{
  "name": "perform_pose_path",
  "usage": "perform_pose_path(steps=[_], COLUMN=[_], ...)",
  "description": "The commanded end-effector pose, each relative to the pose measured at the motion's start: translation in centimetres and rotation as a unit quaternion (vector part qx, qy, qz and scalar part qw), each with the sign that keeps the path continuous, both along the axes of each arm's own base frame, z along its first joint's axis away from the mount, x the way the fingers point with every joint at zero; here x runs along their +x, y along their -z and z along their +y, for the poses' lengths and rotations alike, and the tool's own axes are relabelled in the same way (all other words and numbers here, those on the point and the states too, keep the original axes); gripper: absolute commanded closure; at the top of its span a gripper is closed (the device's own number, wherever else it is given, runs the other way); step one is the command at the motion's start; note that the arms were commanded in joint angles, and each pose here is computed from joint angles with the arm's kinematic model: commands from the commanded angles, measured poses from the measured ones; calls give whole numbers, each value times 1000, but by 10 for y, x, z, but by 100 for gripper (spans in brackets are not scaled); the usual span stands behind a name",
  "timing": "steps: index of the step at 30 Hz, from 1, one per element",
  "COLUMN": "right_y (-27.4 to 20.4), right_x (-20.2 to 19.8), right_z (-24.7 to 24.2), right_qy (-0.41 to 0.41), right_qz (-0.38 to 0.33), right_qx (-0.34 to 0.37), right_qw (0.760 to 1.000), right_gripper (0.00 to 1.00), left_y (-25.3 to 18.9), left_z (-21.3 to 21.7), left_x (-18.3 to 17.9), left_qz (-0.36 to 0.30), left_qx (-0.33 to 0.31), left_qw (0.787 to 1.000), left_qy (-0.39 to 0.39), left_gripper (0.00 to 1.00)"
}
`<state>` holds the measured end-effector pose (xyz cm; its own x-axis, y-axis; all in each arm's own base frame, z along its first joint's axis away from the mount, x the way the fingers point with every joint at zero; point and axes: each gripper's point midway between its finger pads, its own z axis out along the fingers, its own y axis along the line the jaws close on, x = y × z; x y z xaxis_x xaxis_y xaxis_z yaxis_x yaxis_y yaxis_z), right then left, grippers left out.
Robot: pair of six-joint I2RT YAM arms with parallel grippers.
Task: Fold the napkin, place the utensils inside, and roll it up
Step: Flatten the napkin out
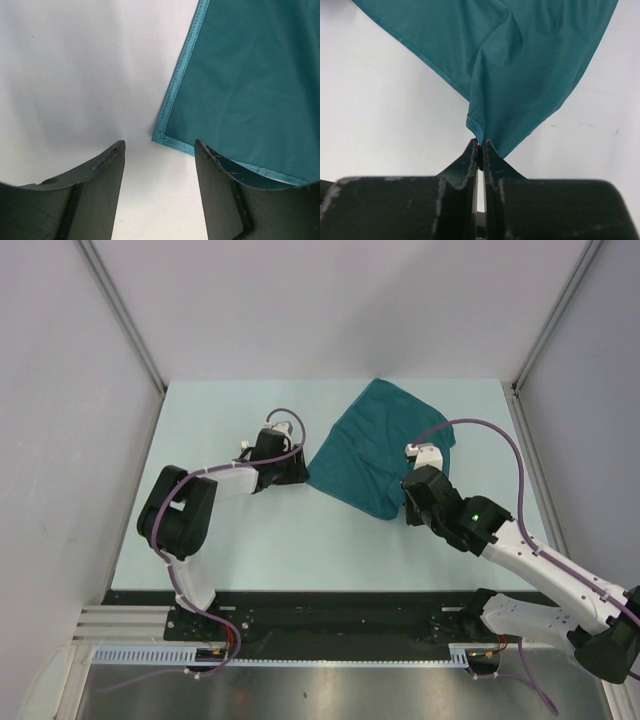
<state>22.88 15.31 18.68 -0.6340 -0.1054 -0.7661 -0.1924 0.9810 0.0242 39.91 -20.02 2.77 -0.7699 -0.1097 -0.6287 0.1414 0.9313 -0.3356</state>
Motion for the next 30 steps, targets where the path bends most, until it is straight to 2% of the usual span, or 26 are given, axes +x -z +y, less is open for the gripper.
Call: perform_pose_path(steps=[1, 10, 14, 21, 28, 30], right_y=[-12, -14, -16, -16, -15, -16], right_x=[3, 5, 5, 5, 5, 5], right_z=[10, 11, 12, 12, 14, 14], right_qy=[6, 1, 0, -1, -7, -7], right_qz=[-14, -21, -25, -33, -33, -36], right_qx=[41, 39, 44, 49, 52, 56], right_qw=[999, 999, 999, 998, 998, 998], right_gripper=[100, 100, 100, 100, 100, 100], left_y=[-4, 18, 27, 51, 54, 54], left_z=[-11, -28, -39, -42, -39, -36], left_x=[11, -1, -12, -40, -45, -46], left_qz=[-2, 46, 61, 79, 68, 60], left_qx=[-9, -43, -32, 48, 138, 182], left_qw=[1000, 998, 997, 995, 988, 981], left_qy=[-1, 7, 21, 31, 25, 24], left_gripper=[38, 44, 45, 46, 46, 44])
